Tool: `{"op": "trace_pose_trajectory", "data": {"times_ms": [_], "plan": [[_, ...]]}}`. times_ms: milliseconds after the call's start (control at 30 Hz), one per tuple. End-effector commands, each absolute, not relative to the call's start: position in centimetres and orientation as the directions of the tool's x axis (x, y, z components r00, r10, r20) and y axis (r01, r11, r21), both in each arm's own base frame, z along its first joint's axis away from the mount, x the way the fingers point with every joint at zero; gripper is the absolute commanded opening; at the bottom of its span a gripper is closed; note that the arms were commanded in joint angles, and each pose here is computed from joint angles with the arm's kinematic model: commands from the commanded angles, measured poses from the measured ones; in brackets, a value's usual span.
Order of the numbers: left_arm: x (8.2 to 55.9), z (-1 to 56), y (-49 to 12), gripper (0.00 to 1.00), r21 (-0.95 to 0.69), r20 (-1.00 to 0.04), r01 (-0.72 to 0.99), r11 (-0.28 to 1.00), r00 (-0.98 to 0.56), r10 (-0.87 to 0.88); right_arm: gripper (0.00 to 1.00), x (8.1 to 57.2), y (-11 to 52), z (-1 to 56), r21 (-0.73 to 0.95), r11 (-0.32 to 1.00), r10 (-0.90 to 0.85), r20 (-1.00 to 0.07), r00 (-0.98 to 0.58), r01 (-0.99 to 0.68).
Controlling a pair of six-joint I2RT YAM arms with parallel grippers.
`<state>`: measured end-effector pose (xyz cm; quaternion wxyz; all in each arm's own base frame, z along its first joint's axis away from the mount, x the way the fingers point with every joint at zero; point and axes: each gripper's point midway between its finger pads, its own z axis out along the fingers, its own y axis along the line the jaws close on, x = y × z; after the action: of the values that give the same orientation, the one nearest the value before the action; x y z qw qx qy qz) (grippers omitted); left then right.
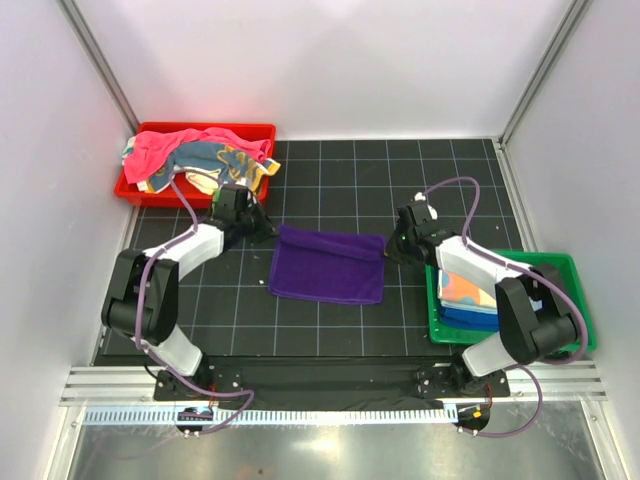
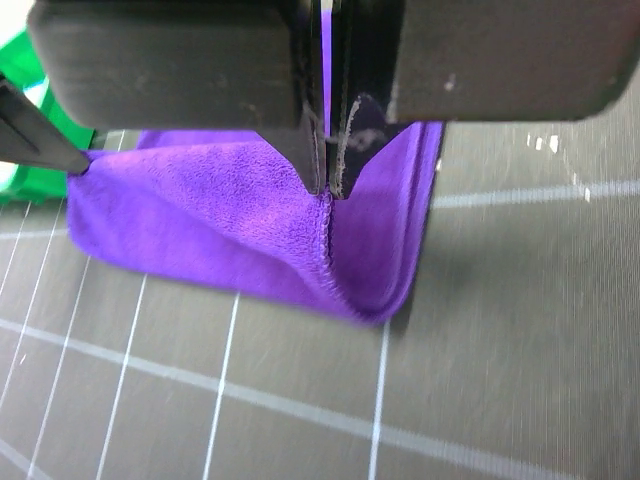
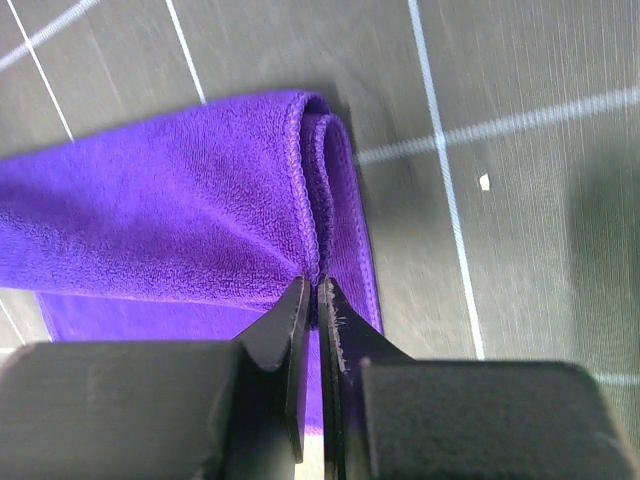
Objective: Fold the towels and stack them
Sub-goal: Fold the towel
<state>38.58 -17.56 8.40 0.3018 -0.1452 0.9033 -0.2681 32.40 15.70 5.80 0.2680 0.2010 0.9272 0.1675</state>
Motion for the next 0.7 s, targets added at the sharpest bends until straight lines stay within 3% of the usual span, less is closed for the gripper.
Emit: {"op": "trace_pose_trajectory", "data": {"times_ms": [0,400,667], "plan": [[38.0,10.5,-17.7,0.0,-0.614,-0.497,-0.05,0.788,-0.75,-0.435,0.01,32.7,16.0,8.2,0.497,0.828,0.508,-0.468,-0.724,0.259],[33.4,9.0,-16.8,0.0,-0.631,-0.466,-0.07,0.773,-0.762,-0.45,0.01,27.6,17.1,6.6,0.527,0.815,0.496,-0.42,-0.76,0.241],[31.0,8.2,-16.3,0.0,-0.635,-0.455,-0.076,0.769,-0.768,-0.451,0.01,26.1,16.9,6.5,0.521,0.816,0.509,-0.444,-0.737,0.25]]}}
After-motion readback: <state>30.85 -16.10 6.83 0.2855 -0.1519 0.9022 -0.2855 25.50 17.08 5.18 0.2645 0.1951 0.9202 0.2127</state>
